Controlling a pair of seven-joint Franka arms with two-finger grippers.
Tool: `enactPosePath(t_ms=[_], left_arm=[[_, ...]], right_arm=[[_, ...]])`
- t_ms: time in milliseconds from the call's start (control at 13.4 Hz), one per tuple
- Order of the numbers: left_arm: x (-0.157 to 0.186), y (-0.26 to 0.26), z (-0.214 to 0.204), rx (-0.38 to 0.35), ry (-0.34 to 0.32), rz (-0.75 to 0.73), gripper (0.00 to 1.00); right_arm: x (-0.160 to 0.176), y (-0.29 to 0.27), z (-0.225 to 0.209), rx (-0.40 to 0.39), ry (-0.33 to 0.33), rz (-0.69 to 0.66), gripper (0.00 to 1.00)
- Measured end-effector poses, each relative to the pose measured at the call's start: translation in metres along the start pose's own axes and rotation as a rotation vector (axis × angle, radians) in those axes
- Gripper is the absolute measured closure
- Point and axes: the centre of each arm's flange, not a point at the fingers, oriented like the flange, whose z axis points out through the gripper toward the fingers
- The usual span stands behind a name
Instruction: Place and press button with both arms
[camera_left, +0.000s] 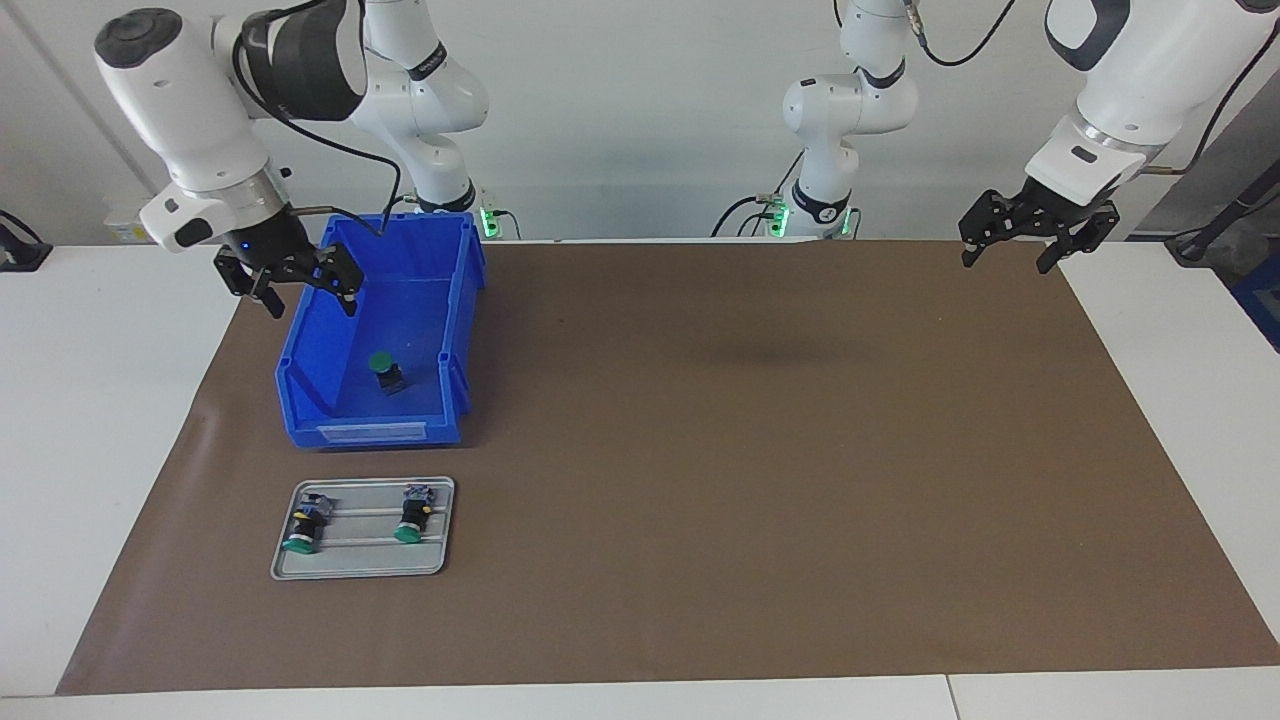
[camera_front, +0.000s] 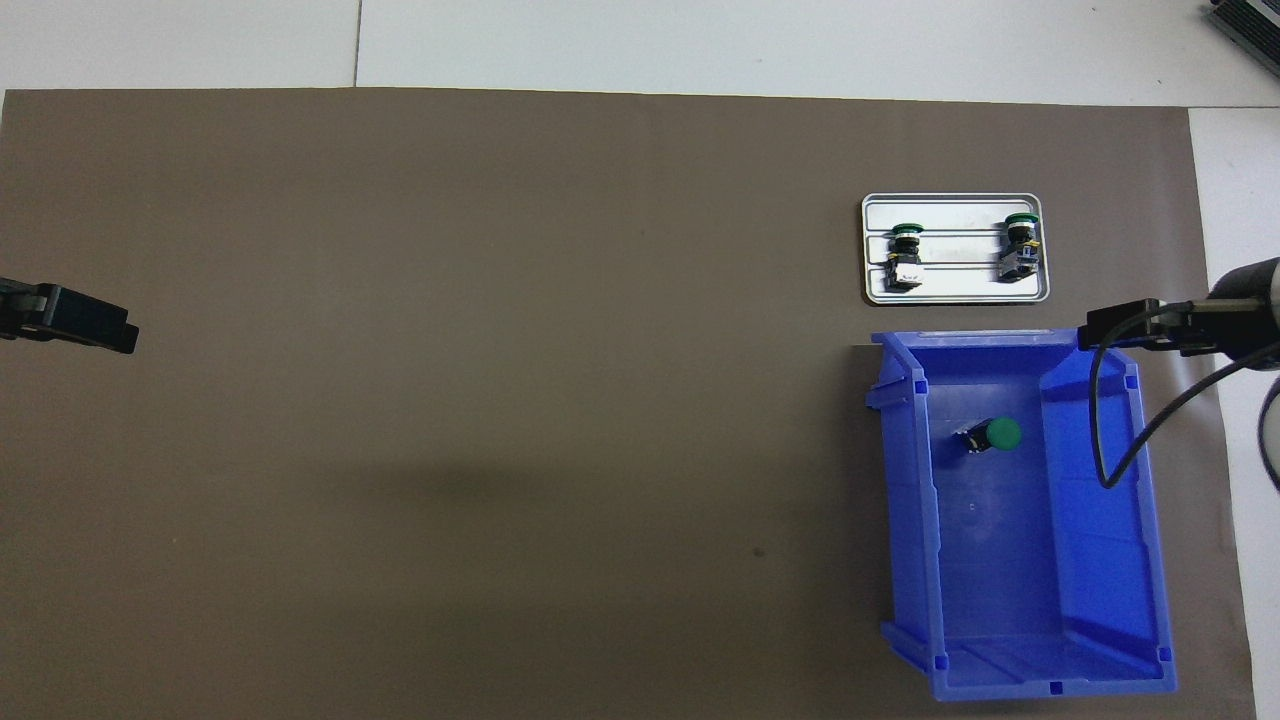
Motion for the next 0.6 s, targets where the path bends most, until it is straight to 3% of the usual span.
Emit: enactPosePath(t_ms=[149, 597], left_arm=[[0.0, 0.0, 0.0, 0.0, 0.0, 0.0, 0.0], [0.0, 0.0, 0.0, 0.0, 0.0, 0.0, 0.0]], right_arm=[[0.003, 0.008, -0.017, -0.003, -0.02, 0.039, 0.0], [0.007, 0.017, -0.011, -0.006, -0.041, 0.056, 0.0]])
